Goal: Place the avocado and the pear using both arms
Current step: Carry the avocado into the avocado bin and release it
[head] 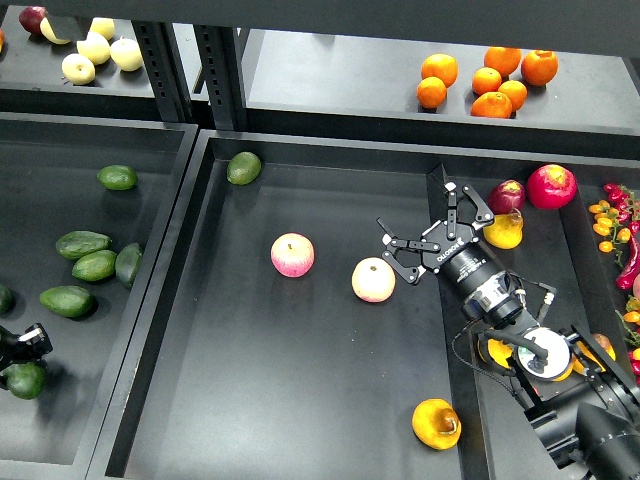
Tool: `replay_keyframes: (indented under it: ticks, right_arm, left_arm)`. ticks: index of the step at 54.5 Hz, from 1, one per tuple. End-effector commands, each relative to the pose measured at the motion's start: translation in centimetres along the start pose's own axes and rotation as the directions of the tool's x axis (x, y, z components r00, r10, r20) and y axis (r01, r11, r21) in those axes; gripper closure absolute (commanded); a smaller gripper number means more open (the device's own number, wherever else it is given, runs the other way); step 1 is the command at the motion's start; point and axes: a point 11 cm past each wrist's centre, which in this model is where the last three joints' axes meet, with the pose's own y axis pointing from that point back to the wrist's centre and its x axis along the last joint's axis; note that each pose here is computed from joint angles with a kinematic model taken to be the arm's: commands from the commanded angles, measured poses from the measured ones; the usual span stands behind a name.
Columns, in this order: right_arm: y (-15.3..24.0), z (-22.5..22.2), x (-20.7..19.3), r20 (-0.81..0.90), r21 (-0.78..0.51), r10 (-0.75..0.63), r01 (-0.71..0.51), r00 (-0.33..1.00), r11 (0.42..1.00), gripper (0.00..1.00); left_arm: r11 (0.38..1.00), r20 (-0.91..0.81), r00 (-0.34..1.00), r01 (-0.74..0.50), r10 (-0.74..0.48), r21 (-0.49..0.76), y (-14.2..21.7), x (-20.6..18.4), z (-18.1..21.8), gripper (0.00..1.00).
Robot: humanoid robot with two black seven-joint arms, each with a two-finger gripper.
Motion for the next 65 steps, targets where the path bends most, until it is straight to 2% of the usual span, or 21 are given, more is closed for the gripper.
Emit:
replay_keyframes:
  ticks: [1, 18, 39, 54, 65]
  right_arm:
    - [0.0, 0.0, 0.0, 0.000, 0.000, 0.000, 0.000, 1.000, 1.000, 0.01]
    - [0.1, 0.1, 0.1, 0.002, 0.000, 0.003, -0.003, 1.000, 1.000, 0.00]
    - [0.1, 0.1, 0.1, 0.002, -0.002, 0.003, -0.003, 1.000, 1.000, 0.01]
    - [0.2, 0.2, 0.3, 0.004, -0.005, 0.010, -0.010, 1.000, 1.000, 0.00]
    - [0.2, 0.6, 0.3, 0.001, -0.018, 0.008, -0.008, 1.000, 1.000, 0.00]
  left_arm:
    - [1.000, -0.004, 1.000, 0.000, 0.000, -0.004, 0.0, 0.1, 0.1, 0.27]
    - [1.000, -0.004, 1.000, -0.001, 0.001, -0.011, 0.2, 0.1, 0.3, 0.18]
    - [0.998, -0.030, 0.999, -0.013, 0.011, -0.069, 1.2, 1.0, 1.7, 0.16]
    - [0.986, -0.069, 0.997, -0.037, 0.026, -0.164, 3.6, 2.7, 2.9, 0.16]
    - [0.956, -0.159, 0.987, -0.078, 0.033, -0.283, 6.3, 4.8, 4.6, 0.16]
